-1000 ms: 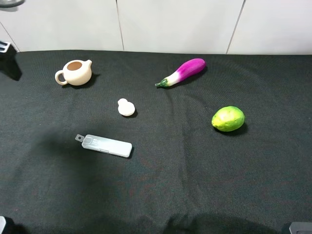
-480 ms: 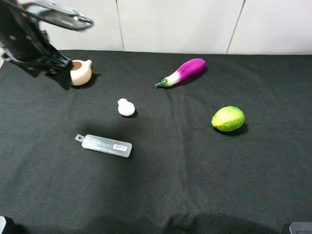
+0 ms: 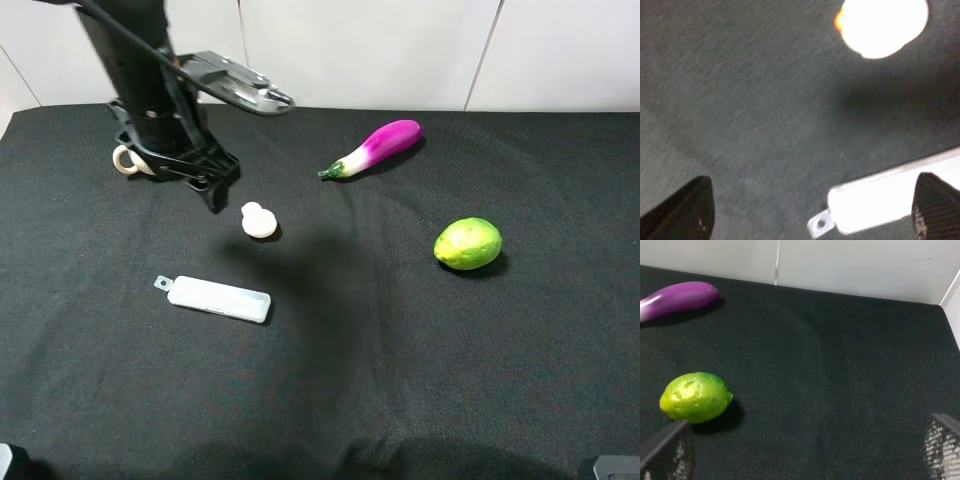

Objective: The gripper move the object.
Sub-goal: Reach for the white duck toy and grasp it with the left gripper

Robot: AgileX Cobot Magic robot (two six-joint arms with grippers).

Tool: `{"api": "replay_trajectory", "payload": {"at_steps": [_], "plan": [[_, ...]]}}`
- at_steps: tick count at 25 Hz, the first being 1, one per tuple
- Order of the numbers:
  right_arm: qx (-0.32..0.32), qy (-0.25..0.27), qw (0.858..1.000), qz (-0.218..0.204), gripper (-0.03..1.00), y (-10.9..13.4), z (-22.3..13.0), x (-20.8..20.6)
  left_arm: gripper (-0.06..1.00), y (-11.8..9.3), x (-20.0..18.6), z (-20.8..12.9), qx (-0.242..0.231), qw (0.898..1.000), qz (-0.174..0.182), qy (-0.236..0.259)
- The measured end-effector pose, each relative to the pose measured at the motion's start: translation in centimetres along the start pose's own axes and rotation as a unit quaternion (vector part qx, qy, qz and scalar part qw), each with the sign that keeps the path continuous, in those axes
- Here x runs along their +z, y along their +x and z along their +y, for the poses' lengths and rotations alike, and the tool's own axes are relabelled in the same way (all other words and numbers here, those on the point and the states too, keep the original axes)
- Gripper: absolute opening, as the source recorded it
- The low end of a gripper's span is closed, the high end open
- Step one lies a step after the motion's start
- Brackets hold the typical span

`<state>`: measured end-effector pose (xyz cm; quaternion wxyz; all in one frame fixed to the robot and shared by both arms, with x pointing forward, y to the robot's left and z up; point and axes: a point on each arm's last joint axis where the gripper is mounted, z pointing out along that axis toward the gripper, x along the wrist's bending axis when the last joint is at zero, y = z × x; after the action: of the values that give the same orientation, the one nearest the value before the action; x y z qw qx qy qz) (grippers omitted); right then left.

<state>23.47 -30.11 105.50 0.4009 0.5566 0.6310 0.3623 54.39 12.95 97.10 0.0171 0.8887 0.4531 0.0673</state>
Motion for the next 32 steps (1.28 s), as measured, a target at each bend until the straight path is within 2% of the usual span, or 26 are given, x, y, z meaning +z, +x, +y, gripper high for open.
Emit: {"api": "replay_trajectory", "payload": {"at_steps": [11, 32], "plan": [[0.001, 0.0, 1.0, 0.002, 0.69, 0.0, 0.0, 0.0, 0.83, -2.0, 3.6, 2.1, 0.013, 1.0, -0.019, 0.002], [0.008, -0.001, 1.0, 0.013, 0.69, 0.2, 0.0, 0.0, 0.83, -2.5, 8.0, 4.2, 0.012, 1.0, -0.025, 0.015]]}}
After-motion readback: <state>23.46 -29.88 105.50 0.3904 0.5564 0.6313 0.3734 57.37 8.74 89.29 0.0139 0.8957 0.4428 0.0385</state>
